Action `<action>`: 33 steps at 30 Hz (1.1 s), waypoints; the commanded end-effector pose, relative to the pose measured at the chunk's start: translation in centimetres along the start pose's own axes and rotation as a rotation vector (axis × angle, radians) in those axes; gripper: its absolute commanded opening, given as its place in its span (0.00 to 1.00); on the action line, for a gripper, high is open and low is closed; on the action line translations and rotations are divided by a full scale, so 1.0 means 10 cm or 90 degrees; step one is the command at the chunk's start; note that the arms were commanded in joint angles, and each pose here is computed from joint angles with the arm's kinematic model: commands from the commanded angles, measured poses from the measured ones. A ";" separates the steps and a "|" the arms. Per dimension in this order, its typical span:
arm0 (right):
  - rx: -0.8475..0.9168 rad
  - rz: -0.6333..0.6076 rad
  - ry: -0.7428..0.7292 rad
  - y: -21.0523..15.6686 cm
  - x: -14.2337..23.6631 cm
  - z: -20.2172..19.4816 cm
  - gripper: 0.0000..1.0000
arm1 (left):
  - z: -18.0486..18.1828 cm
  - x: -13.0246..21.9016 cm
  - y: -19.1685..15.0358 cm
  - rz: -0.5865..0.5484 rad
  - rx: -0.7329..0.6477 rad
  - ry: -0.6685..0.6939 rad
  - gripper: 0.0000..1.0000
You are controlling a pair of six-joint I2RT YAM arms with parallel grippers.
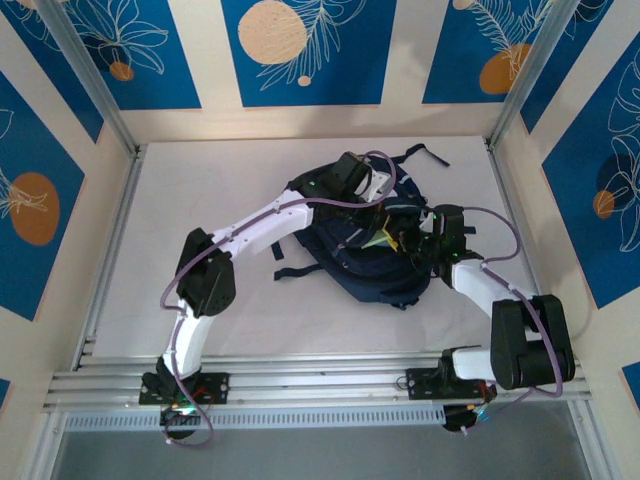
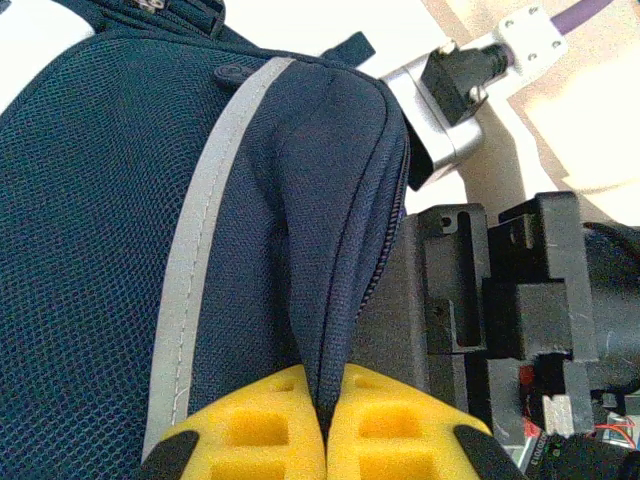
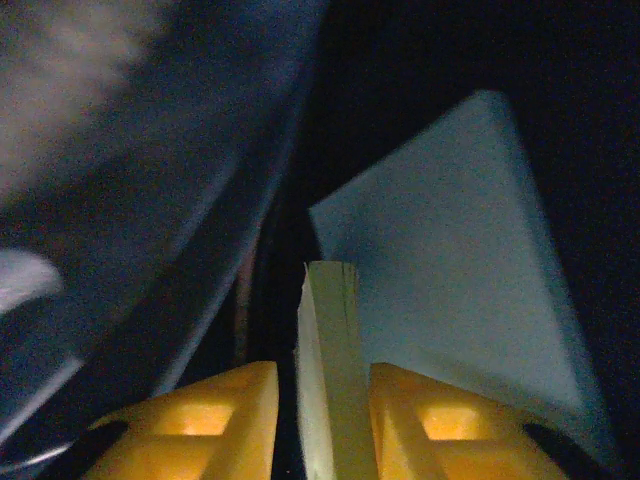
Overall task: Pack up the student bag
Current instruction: Place the loose stationery in the student bag, then close the student bag at the center of the table.
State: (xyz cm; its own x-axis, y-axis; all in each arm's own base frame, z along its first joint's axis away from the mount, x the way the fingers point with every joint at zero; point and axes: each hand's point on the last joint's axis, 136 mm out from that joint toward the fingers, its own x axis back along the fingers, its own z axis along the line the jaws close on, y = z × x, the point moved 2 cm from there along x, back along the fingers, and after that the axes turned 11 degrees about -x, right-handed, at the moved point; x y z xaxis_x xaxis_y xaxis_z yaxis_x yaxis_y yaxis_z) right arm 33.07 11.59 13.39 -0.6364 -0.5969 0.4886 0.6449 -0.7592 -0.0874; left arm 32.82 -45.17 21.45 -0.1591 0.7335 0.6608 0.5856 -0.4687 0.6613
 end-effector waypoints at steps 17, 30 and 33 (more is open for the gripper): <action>0.094 -0.112 -0.125 0.16 0.81 -0.40 0.83 | 0.09 0.53 0.16 -0.096 0.023 0.026 0.59; 0.067 -0.096 -0.141 0.17 0.67 -0.61 0.84 | 1.21 0.69 -0.75 -0.136 0.290 0.070 0.67; 0.070 -0.097 -0.146 0.19 0.64 -0.65 0.84 | 1.12 0.62 -0.83 -0.149 0.304 0.029 0.63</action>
State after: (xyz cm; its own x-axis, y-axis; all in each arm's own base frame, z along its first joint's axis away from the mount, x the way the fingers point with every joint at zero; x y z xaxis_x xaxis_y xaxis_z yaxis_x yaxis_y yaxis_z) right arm 27.37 4.44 11.18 -0.6266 -0.3819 0.6793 0.5842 -0.8071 0.0852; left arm 36.40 -29.13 14.14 -0.3650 0.6632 0.6533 0.8417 -0.0648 0.5360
